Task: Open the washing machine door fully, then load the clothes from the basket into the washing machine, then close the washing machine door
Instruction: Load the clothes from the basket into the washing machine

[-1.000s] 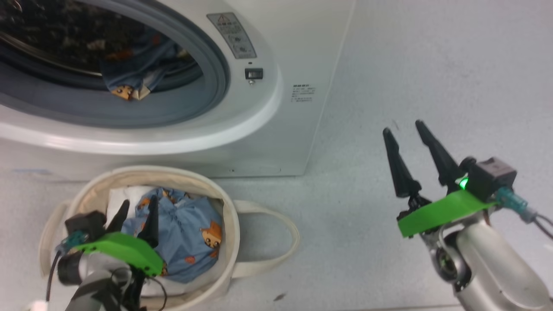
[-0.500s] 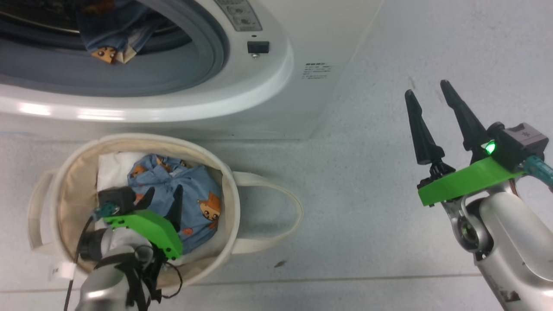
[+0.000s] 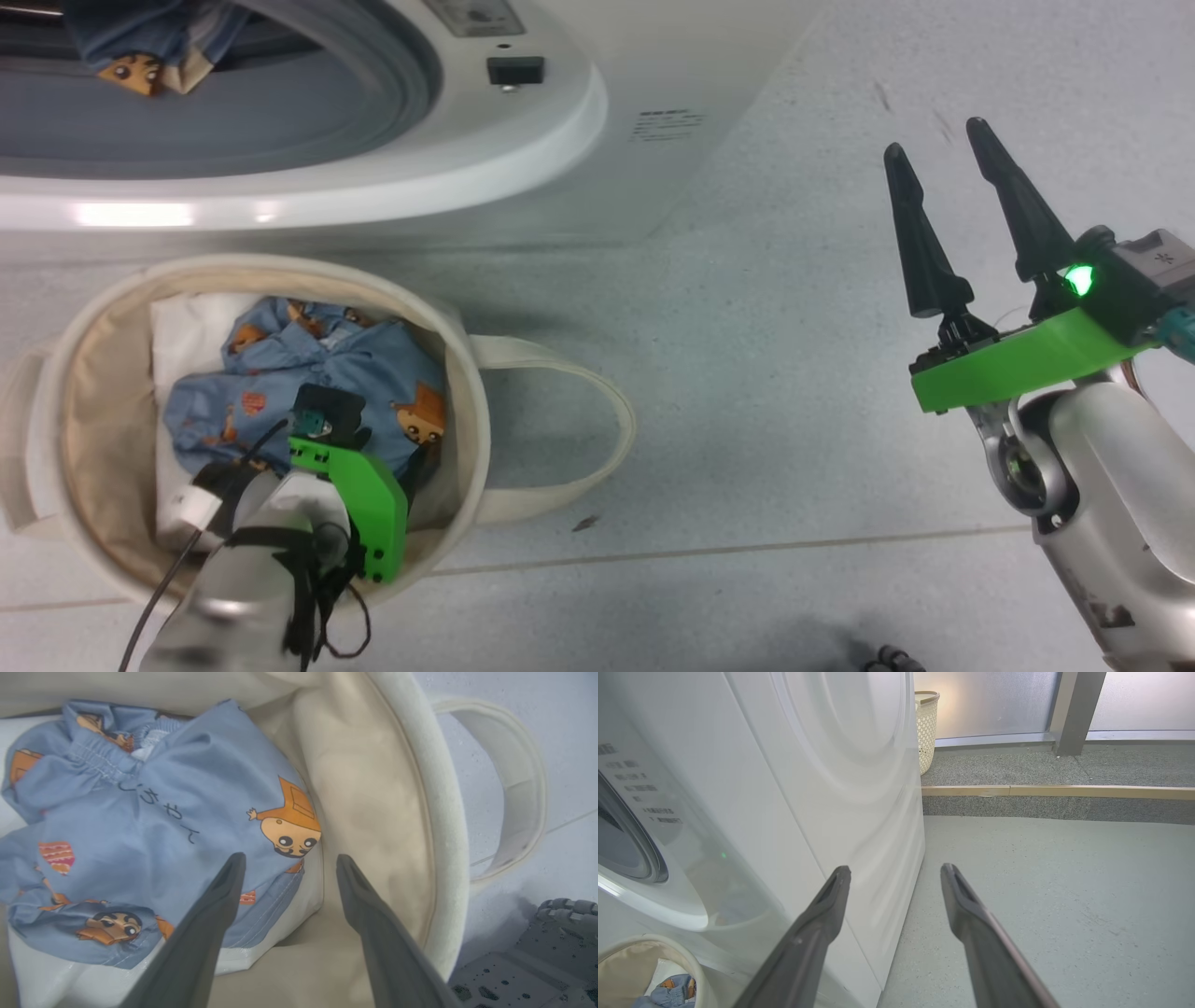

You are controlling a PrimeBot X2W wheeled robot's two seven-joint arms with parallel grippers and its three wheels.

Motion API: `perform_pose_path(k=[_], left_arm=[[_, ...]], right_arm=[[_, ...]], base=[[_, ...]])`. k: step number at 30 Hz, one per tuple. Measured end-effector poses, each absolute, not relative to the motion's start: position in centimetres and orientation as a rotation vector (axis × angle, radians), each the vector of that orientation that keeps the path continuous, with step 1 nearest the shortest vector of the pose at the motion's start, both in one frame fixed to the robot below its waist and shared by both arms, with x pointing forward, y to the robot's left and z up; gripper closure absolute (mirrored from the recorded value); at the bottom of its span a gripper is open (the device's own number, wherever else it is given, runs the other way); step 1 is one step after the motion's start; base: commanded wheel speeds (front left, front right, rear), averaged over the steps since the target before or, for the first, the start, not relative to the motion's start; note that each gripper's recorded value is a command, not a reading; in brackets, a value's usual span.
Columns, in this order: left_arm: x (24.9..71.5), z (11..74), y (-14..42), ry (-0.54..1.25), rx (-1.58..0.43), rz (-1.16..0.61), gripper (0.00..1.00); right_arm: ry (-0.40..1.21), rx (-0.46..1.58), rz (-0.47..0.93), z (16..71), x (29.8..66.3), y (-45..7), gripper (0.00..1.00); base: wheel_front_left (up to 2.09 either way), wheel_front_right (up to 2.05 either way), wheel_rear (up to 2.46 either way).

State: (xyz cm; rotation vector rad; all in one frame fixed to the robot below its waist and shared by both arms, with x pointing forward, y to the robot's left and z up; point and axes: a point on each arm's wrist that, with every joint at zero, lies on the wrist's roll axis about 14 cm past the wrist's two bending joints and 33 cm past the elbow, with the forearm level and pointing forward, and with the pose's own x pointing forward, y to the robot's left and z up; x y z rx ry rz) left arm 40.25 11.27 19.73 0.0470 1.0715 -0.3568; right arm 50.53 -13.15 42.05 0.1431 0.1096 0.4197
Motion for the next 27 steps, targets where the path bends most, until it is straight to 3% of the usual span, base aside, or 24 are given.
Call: perform_pose_path(k=[27], left_arm=[[42.1, 15.7, 11.2, 1.116, 0.166, -0.403, 0.00]], right_arm=[[0.136, 0.089, 0.337, 40.0, 50.7, -16.6, 0.00]], base=[[0.00, 0.00, 0.00]])
